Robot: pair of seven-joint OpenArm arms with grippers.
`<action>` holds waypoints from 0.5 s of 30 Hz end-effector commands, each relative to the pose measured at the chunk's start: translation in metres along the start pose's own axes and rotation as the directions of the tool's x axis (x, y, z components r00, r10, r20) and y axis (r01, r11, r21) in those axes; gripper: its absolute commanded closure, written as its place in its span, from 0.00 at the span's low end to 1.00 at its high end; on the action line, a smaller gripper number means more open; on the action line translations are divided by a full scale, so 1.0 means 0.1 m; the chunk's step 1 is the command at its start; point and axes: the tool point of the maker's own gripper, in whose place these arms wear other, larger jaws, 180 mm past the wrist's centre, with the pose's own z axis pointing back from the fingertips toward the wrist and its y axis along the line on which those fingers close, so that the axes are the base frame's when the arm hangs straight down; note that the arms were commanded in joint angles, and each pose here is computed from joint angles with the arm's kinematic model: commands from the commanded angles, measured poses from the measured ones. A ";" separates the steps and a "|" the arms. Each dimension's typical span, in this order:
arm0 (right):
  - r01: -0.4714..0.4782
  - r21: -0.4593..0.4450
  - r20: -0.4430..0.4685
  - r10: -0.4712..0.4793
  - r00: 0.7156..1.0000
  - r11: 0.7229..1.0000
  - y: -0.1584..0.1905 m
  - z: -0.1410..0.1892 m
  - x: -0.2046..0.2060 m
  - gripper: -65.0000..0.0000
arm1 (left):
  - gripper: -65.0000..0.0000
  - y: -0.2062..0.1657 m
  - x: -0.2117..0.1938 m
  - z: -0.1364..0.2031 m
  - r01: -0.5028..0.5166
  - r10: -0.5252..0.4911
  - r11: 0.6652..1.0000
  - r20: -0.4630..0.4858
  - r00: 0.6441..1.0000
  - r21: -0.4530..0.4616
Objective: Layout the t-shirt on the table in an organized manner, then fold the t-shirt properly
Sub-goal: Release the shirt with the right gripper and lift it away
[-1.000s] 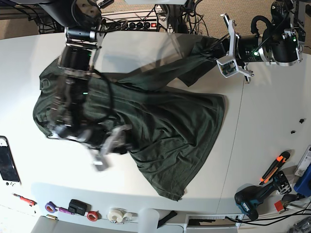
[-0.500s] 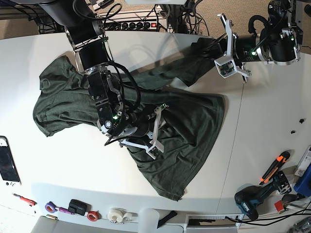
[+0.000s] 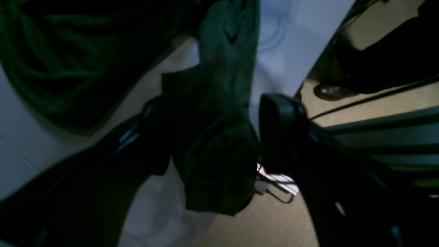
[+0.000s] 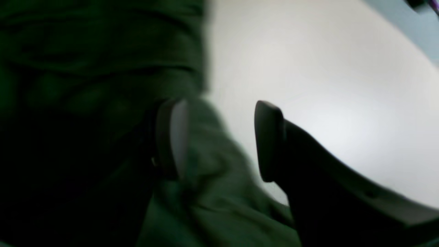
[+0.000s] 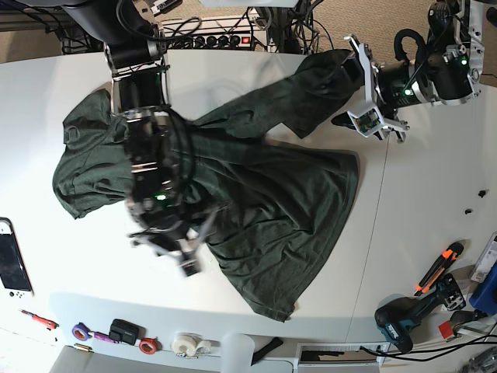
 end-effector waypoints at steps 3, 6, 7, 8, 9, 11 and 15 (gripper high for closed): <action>0.096 -0.091 0.064 -0.091 0.994 0.991 -0.53 0.16 0.12 0.53 | 0.41 0.01 0.10 0.03 0.009 -0.009 1.000 0.036 0.999 0.003; 0.168 -0.074 -0.012 -0.170 0.985 0.983 -0.85 0.30 -0.18 0.53 | 0.41 0.01 0.10 0.03 0.009 -0.009 1.000 0.036 0.999 0.003; 0.208 -0.040 -0.016 -0.208 0.978 0.977 -0.91 0.35 -0.26 0.53 | 0.41 0.01 0.10 0.03 0.009 -0.010 1.000 0.037 0.999 0.003; 0.244 -0.010 -0.007 -0.244 0.970 0.970 -0.96 0.41 -0.34 0.53 | 0.41 0.01 0.10 0.03 0.009 -0.010 1.000 0.037 0.999 0.003; 0.269 0.004 0.000 -0.269 0.963 0.963 -1.03 0.48 -0.44 0.53 | 0.41 0.01 0.10 0.03 0.009 -0.009 1.000 0.036 0.999 0.003; 0.321 -0.006 0.007 -0.321 0.947 0.947 -1.18 0.64 -0.69 0.53 | 0.41 0.01 0.10 0.03 0.011 -0.011 1.000 0.038 0.999 0.004; 0.414 0.007 0.030 -0.414 0.910 0.910 -1.27 1.01 -1.20 0.53 | 0.41 0.03 0.13 0.04 0.017 -0.017 1.000 0.043 0.999 0.008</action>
